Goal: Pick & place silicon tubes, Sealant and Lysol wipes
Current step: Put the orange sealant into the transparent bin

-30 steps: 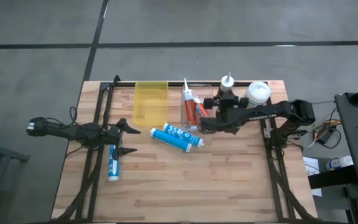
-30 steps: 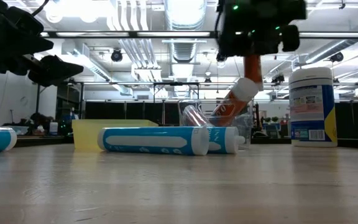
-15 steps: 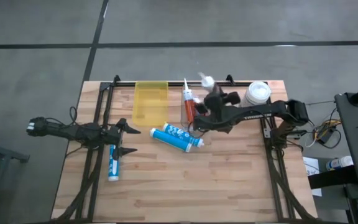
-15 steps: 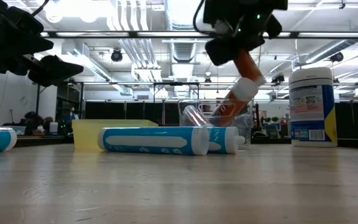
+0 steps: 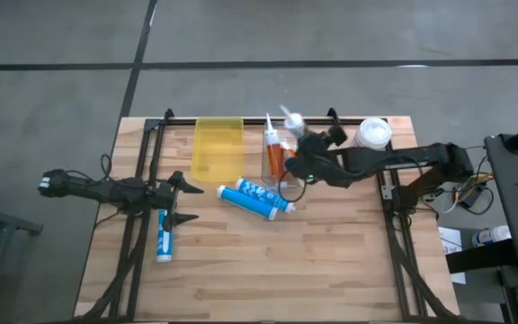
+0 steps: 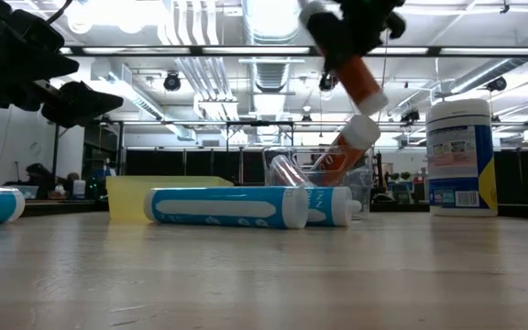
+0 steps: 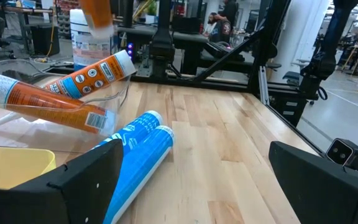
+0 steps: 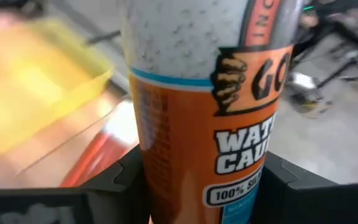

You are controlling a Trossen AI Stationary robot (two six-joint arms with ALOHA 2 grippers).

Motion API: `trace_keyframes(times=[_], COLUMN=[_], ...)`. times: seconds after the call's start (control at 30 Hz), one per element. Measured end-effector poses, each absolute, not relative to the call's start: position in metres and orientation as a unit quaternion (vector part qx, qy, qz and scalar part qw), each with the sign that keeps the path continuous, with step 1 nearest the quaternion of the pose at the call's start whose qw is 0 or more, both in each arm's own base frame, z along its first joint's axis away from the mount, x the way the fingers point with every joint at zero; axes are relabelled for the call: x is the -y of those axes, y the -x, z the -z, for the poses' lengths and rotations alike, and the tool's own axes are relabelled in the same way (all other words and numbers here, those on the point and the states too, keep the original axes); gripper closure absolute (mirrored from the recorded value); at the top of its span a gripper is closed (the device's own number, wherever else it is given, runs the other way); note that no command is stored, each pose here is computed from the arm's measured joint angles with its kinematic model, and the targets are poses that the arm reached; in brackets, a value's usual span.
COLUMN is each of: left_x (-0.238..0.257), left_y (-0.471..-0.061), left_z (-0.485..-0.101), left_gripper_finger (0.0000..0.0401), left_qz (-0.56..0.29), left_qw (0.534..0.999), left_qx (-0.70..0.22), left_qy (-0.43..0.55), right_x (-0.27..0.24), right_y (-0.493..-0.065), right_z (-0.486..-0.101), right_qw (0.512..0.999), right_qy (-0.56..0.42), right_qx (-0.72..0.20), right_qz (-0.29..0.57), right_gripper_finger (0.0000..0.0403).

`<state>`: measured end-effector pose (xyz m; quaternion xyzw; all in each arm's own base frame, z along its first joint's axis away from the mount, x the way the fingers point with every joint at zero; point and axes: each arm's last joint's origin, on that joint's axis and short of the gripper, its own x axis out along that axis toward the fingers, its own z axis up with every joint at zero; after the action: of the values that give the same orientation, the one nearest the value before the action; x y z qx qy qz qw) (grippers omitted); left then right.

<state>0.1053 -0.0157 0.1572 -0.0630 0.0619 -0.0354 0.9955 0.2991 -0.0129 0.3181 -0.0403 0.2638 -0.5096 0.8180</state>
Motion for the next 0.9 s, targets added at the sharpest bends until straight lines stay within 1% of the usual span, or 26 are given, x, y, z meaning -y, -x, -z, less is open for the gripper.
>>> trace_keyframes(times=[0.1, 0.17, 0.27, 0.33, 0.37, 0.47, 0.5, 0.53, 0.6, 0.63, 0.77, 0.8, 0.9], left_x=[0.016, 0.016, 0.016, 0.016, 0.016, 0.016, 0.016, 0.016, 0.016, 0.016, 0.016, 0.016, 0.016], left_y=[-0.105, -0.105, -0.105, -0.105, -0.105, -0.105, -0.105, -0.105, -0.105, -0.106, -0.106, -0.106, -0.106], left_z=[-0.157, -0.157, -0.157, -0.157, -0.157, -0.157, -0.157, -0.157, -0.157, -0.157, -0.156, -0.156, -0.155], left_gripper_finger=[0.0003, 0.0003, 0.0003, 0.0003, 0.0003, 0.0003, 0.0003, 0.0003, 0.0003, 0.0003, 0.0003, 0.0003, 0.0003], left_qz=[0.035, 0.035, 0.035, 0.035, 0.035, 0.036, 0.035, 0.036, 0.035, 0.034, 0.035, 0.035, 0.035], left_qw=[0.995, 0.995, 0.995, 0.995, 0.995, 0.995, 0.995, 0.995, 0.995, 0.995, 0.995, 0.995, 0.995], left_qx=[-0.062, -0.062, -0.062, -0.062, -0.062, -0.062, -0.062, -0.062, -0.062, -0.063, -0.066, -0.068, -0.072], left_qy=[0.063, 0.063, 0.063, 0.063, 0.063, 0.063, 0.063, 0.063, 0.063, 0.063, 0.062, 0.062, 0.061], right_x=[0.003, -0.004, -0.006, -0.005, -0.004, 0.002, 0.006, 0.011, 0.018, 0.019, 0.019, 0.019, 0.021], right_y=[-0.286, -0.278, -0.272, -0.268, -0.262, -0.232, -0.229, -0.224, -0.225, -0.225, -0.224, -0.225, -0.232], right_z=[-0.325, -0.320, -0.298, -0.280, -0.273, -0.260, -0.252, -0.252, -0.239, -0.235, -0.238, -0.238, -0.243], right_qw=[0.812, 0.809, 0.841, 0.856, 0.864, 0.869, 0.874, 0.866, 0.848, 0.845, 0.849, 0.845, 0.796], right_qy=[0.041, 0.049, 0.014, 0.034, 0.038, 0.010, 0.042, 0.042, 0.058, 0.063, 0.067, 0.083, 0.116], right_qx=[-0.176, -0.134, -0.082, -0.040, 0.000, 0.188, 0.176, 0.176, 0.112, 0.098, 0.114, 0.097, 0.011], right_qz=[0.555, 0.570, 0.535, 0.515, 0.501, 0.457, 0.451, 0.466, 0.514, 0.522, 0.511, 0.519, 0.594], right_gripper_finger=[0.0230, 0.0230, 0.0230, 0.0230, 0.0230, 0.0230, 0.0231, 0.0232, 0.0232, 0.0232, 0.0232, 0.0232, 0.0232])
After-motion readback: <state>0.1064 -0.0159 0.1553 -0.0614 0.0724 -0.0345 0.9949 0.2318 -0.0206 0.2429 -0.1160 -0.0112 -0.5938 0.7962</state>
